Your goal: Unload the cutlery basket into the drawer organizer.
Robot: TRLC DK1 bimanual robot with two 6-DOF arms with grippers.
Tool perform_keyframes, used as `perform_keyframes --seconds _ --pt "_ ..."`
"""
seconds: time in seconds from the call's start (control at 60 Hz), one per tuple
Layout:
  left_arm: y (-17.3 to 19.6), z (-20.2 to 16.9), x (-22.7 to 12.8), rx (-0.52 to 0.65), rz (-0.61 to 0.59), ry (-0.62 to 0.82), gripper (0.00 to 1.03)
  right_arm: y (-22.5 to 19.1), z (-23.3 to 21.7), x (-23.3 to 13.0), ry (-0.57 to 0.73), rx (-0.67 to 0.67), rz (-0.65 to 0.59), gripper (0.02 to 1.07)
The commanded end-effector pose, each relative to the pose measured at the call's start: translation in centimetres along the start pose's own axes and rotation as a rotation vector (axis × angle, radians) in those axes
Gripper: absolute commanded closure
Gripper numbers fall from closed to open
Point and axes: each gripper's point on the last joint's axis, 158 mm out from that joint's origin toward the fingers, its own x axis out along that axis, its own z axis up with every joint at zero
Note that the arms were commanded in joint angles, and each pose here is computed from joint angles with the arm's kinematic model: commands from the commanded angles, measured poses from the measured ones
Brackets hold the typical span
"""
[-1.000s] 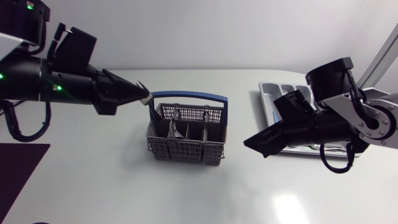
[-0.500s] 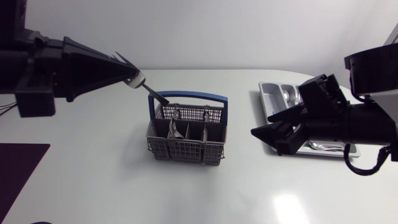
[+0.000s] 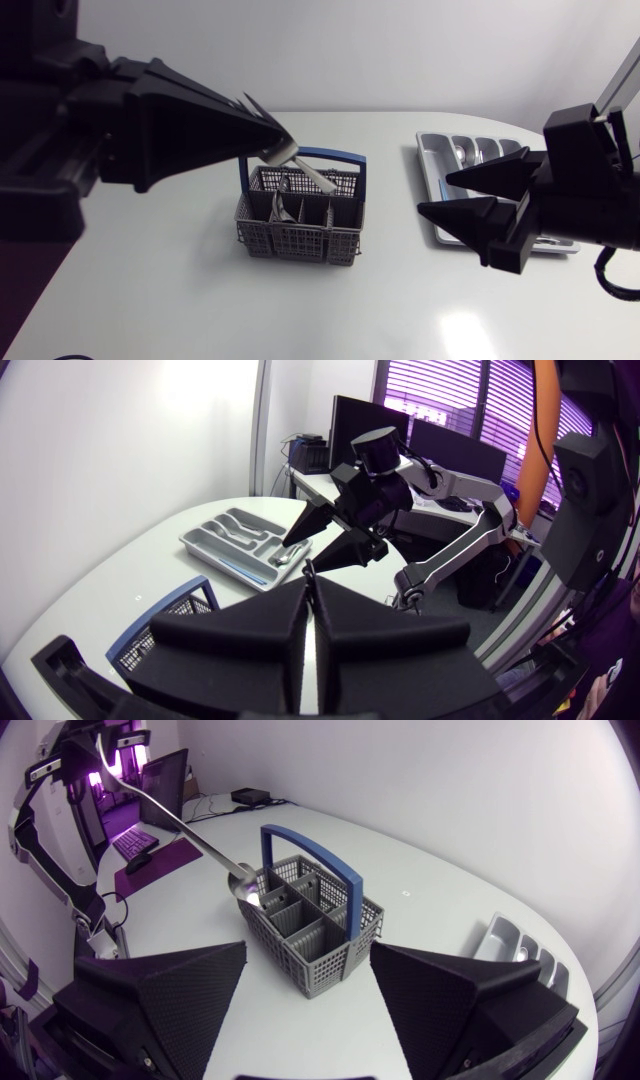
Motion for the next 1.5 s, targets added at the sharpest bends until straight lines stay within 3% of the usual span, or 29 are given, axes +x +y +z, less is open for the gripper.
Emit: perform_keyframes --seconds 0.0,0.183,0.45,0.65,0.817,1.0,1.1,1.483 --pt "-0.5 0.2 1.1 -0.018 -0.043 0.008 1.0 1.7 -1.0 0.4 0.021 -0.028 0.057 0.17" --pt "-0.4 -1.2 3.6 -0.043 -0.1 0.071 1.0 5.9 -1.4 1.4 0.041 -0.129 0.187 0.17" --pt "-0.3 -1.9 6.5 -0.056 -0.15 0.127 1.0 8.2 -2.2 3.4 0.056 -0.237 0.283 0.19" --pt "-0.1 -1.9 7.6 -0.067 -0.168 0.141 1.0 7.9 -1.8 5.1 0.024 -0.285 0.287 0.41" --pt "0.2 -2.1 8.1 -0.078 -0.173 0.153 1.0 7.2 -0.8 5.7 -0.013 -0.312 0.272 0.45" --pt "0.4 -2.3 8.5 -0.086 -0.178 0.16 1.0 7.1 0.0 5.9 -0.037 -0.353 0.264 0.79" --pt "0.4 -2.4 8.6 -0.09 -0.187 0.163 1.0 7.0 -0.2 6.3 -0.034 -0.367 0.262 0.89" --pt "0.7 -2.9 9.1 -0.11 -0.198 0.177 1.0 6.6 -1.1 6.8 0.0 -0.361 0.259 0.99"
